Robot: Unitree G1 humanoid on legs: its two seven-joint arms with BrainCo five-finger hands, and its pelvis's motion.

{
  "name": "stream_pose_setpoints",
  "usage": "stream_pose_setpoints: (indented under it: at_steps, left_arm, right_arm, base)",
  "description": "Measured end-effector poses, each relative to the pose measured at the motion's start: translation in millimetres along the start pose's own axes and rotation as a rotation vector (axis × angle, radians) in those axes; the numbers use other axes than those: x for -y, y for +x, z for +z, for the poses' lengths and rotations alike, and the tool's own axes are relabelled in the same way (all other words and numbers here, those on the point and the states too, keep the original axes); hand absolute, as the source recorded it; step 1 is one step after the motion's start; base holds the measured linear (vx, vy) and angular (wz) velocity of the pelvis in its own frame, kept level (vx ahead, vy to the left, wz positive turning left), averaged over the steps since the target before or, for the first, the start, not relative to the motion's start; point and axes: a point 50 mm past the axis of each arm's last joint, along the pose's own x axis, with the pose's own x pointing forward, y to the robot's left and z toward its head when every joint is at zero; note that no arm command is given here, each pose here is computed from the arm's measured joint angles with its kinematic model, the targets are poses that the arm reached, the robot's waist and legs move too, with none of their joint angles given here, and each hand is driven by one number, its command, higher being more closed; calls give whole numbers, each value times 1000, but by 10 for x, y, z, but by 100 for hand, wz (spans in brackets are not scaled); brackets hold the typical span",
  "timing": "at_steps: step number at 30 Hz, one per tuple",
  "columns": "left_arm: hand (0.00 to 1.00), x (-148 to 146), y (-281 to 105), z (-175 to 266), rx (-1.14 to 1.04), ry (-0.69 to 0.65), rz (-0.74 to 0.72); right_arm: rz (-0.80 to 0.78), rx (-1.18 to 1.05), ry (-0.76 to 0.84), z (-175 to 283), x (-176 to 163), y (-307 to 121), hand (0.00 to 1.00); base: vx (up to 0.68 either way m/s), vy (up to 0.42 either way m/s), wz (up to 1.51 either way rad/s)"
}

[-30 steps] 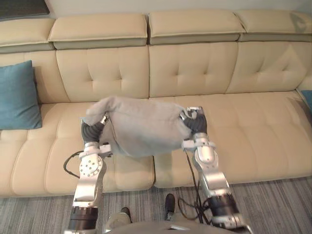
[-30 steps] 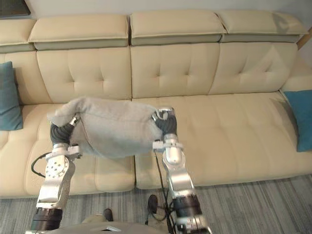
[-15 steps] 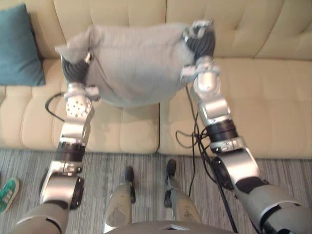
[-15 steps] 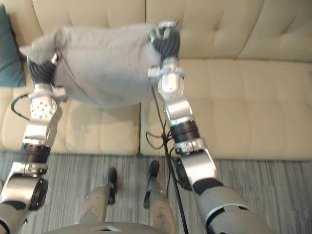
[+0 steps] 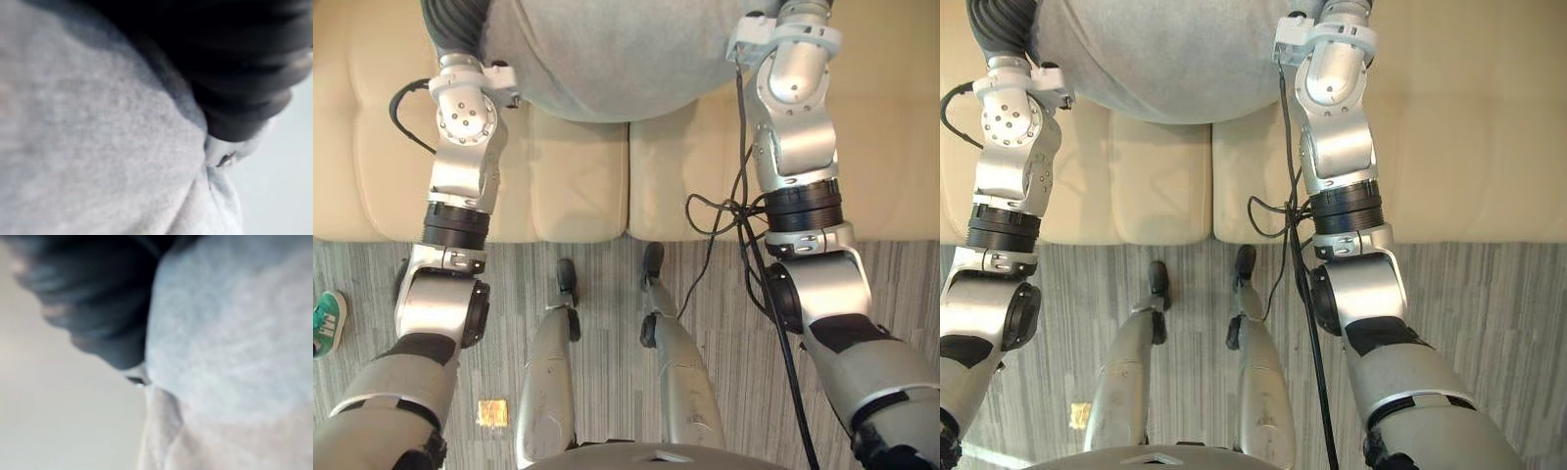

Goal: Pick up cushions and gather them together orderly.

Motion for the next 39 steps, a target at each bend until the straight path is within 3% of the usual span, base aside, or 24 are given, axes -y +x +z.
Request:
stream_pose_setpoints:
  at_steps: [7,8,18,28,34,39]
  left_arm:
    - [100,-2,92,179,74,-39,-3]
    - [0,-7,100,191,77,-41,-1]
    - [0,-218,314,287,55,-51,123]
    - [0,-328,466,232,-34,-45,161]
    - [0,-448,496,198,-67,-83,178]
    - [0,-880,538,323,-31,-121,311]
  right_arm:
    - [8,83,3,279,-16,215,100]
    - [15,85,-10,294,-27,245,0]
    - [-3,93,-1,517,-88,525,0]
    - [8,-37,3,414,-19,707,0]
    - [-27,-104,47,346,159,760,0]
    - [-165,-83,86,422,622,841,0]
  base:
    - [-14,-14,5]
    - [-16,-16,8]
    - [-4,-4,2]
    - [-20,-9,4]
    - [-45,-5,-6]
    - [-51,-20,-6]
